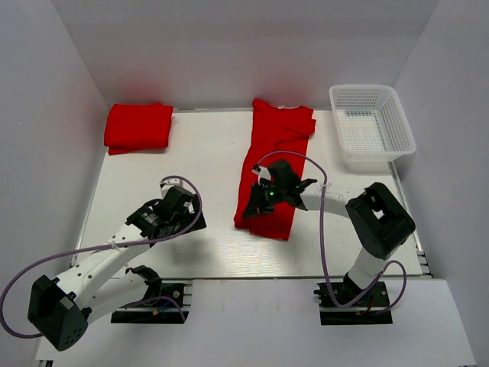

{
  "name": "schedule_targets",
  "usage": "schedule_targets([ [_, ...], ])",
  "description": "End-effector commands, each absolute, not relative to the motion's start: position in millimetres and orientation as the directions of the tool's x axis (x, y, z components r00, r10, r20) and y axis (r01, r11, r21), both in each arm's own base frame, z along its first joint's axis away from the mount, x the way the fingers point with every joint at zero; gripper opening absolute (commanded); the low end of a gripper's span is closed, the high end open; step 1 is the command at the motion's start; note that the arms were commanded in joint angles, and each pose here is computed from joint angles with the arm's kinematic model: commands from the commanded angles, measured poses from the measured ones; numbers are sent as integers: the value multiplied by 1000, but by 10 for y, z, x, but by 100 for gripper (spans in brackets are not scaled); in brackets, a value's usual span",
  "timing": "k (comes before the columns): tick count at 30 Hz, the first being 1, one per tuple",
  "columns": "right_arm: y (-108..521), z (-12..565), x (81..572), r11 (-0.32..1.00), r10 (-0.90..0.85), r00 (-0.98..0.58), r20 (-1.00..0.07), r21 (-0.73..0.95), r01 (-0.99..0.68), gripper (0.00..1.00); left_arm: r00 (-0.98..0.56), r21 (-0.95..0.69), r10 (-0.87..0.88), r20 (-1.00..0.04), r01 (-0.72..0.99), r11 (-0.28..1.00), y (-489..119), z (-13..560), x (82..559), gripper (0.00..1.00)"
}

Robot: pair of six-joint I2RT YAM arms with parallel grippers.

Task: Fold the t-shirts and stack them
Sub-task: Rotate the tshirt 90 degrees

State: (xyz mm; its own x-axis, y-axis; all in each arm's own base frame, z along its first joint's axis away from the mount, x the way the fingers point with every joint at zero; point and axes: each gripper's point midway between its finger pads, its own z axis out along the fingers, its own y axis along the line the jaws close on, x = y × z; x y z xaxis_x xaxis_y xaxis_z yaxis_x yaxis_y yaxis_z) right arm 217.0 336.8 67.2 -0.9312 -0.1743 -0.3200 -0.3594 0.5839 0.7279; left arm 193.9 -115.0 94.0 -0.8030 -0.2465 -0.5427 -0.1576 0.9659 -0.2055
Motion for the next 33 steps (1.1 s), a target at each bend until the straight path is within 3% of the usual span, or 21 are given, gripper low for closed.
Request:
schedule_targets([
  [1, 3608, 1140, 2280, 449, -160, -887, -432, 769, -456, 0, -793, -237, -261, -551, -150, 960, -1184, 970, 1958, 99],
  [9, 3771, 1349, 2464, 380, -108, -850, -516, 768, -515, 0, -798, -238, -251, -548, -139, 961, -1194, 968, 1949, 99],
  [15, 3828, 1325, 2403, 331, -105, -862, -497, 800, -501, 0, -802, -243, -250, -543, -135, 961, -1207, 967, 1940, 99],
  [20, 3643, 1085, 2237, 376, -131, -877, -462, 796, -475, 0, -802, -243, -250, -543, -135, 961, -1207, 967, 1940, 99],
  [26, 3292, 793, 2044, 510, -147, -902, -405, 751, -420, 11, -819, -224, -232, -525, -130, 966, -1203, 890, 1909, 99],
  [28, 3138, 777, 2050, 573, -127, -893, -433, 702, -422, 34, -819, -224, -232, -525, -130, 966, -1203, 890, 1909, 99],
  [29, 3055, 764, 2031, 608, -125, -893, -433, 678, -414, 55, -815, -230, -234, -530, -128, 965, -1215, 900, 1926, 99],
  [30, 2983, 714, 2003, 634, -138, -894, -427, 655, -410, 90, -815, -230, -234, -530, -128, 965, -1215, 900, 1927, 99],
  [33, 2838, 726, 1996, 683, -133, -881, -453, 602, -413, 90, -814, -243, -237, -530, -122, 962, -1253, 903, 1953, 99],
])
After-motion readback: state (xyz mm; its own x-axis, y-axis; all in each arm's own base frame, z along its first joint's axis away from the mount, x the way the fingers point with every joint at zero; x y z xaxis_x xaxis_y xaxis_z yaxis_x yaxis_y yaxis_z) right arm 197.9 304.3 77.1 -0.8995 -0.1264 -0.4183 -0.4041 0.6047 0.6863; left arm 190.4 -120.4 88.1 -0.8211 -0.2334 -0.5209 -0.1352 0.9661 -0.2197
